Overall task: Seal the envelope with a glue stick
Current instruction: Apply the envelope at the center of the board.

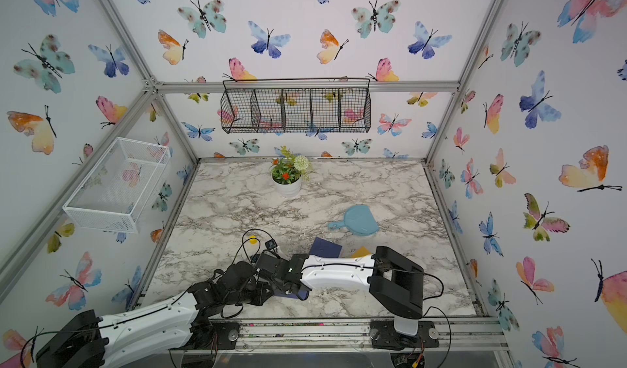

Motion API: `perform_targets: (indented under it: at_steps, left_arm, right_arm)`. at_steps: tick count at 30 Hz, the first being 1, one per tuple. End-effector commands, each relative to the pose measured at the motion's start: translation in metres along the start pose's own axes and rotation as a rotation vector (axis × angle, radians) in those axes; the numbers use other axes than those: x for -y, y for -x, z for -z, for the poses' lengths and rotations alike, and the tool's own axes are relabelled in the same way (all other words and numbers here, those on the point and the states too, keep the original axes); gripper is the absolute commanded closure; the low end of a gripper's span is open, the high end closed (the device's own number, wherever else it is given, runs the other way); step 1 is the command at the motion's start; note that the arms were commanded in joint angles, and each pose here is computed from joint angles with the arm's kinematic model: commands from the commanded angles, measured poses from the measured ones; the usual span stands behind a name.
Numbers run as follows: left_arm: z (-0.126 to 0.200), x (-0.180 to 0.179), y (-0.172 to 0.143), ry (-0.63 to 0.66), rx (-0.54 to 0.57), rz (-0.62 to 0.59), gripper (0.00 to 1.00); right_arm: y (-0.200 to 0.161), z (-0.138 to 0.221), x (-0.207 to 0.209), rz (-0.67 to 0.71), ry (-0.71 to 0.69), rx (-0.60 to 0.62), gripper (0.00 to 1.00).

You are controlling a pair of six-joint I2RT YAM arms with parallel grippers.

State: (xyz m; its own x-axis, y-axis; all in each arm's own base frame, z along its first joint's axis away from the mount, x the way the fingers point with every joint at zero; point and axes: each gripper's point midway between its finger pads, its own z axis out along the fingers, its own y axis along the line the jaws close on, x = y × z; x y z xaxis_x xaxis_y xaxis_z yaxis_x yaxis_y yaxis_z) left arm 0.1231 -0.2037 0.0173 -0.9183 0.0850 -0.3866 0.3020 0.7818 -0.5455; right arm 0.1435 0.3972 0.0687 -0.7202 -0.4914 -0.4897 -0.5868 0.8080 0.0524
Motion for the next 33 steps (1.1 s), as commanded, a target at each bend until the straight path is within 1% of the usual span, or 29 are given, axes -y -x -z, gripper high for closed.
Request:
perform_targets:
  at_steps: [1,3,5,7,10,12,14,16,18,22,27,31,33]
  left_arm:
    - [-0.001,-0.010,-0.011,0.023,-0.040,0.002,1.00]
    - [-0.001,-0.010,-0.011,0.023,-0.040,0.003,1.00]
    - [-0.001,-0.010,-0.011,0.023,-0.038,0.002,1.00]
    - [-0.001,-0.009,-0.011,0.021,-0.037,0.002,1.00]
    - [-0.001,-0.010,-0.011,0.023,-0.037,0.003,1.00]
    - [-0.001,-0.010,-0.011,0.023,-0.038,0.001,1.00]
    - [-0.001,-0.010,-0.011,0.023,-0.038,0.002,1.00]
    - [-0.001,-0.009,-0.012,0.022,-0.039,0.001,1.00]
    - [-0.001,-0.010,-0.011,0.023,-0.038,0.001,1.00]
    - [-0.001,-0.010,-0.011,0.023,-0.037,0.004,1.00]
    - [-0.001,-0.010,-0.011,0.022,-0.036,0.002,1.00]
    - [-0.001,-0.010,-0.011,0.023,-0.036,0.002,1.00]
    - [-0.001,-0.010,-0.011,0.023,-0.036,0.003,1.00]
  right_arm:
    - [-0.028,-0.013,0.013,0.012,-0.056,-0.096,0.97]
    - [-0.030,-0.010,0.030,0.000,-0.149,-0.103,0.98]
    - [-0.029,-0.006,0.041,-0.007,-0.213,-0.101,0.97]
    - [-0.031,-0.005,0.047,-0.008,-0.254,-0.109,0.97]
    - [-0.033,-0.008,0.049,-0.004,-0.269,-0.122,0.97]
    - [-0.033,-0.011,0.042,0.002,-0.234,-0.126,0.97]
    - [-0.033,-0.015,0.026,0.006,-0.146,-0.130,0.97]
    - [-0.033,-0.018,0.006,0.015,-0.028,-0.125,0.97]
    - [-0.035,-0.019,0.001,0.016,0.001,-0.127,0.97]
    - [-0.035,-0.017,0.012,0.006,-0.048,-0.123,0.97]
    - [-0.036,-0.009,0.043,-0.008,-0.223,-0.131,0.97]
    - [-0.033,-0.006,0.048,-0.004,-0.276,-0.141,0.97]
    - [-0.033,-0.009,0.043,0.007,-0.256,-0.148,0.97]
